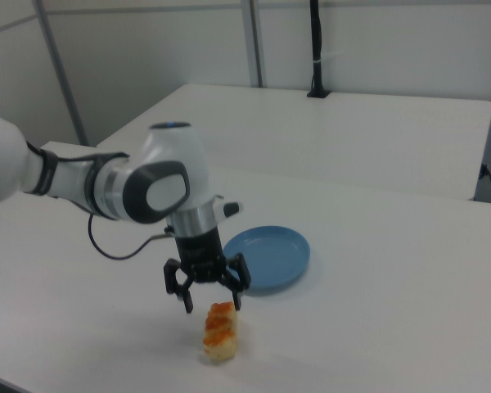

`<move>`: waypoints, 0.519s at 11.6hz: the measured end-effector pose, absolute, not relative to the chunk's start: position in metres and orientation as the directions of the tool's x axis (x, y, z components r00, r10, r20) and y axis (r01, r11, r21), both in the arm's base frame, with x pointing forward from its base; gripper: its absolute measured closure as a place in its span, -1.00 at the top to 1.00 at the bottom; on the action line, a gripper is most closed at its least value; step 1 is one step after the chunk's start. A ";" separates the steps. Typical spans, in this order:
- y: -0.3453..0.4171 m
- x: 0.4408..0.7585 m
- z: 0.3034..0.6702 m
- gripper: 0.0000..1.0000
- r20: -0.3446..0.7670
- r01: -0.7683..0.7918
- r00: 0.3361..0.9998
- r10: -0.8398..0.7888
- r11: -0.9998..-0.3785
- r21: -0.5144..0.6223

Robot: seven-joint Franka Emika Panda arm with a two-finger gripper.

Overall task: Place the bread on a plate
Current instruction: 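Lower the open gripper onto the orange-topped bread roll and close it, then lift the bread roll and carry it over the light-blue plate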

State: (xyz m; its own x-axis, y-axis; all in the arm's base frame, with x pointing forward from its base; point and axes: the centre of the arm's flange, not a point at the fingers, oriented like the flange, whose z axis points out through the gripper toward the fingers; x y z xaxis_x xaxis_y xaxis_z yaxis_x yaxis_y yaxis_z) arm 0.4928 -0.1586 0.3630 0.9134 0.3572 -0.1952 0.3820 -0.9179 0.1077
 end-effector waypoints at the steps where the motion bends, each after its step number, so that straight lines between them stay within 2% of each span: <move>1: -0.158 0.492 0.344 1.00 -0.213 0.397 0.904 0.371 -0.913 0.097; 4: -0.162 0.495 0.307 1.00 -0.244 0.434 0.881 0.405 -0.898 0.077; 5: -0.168 0.493 0.303 0.90 -0.253 0.438 0.877 0.409 -0.896 0.069; 6: -0.175 0.490 0.301 0.57 -0.256 0.436 0.877 0.407 -0.898 0.064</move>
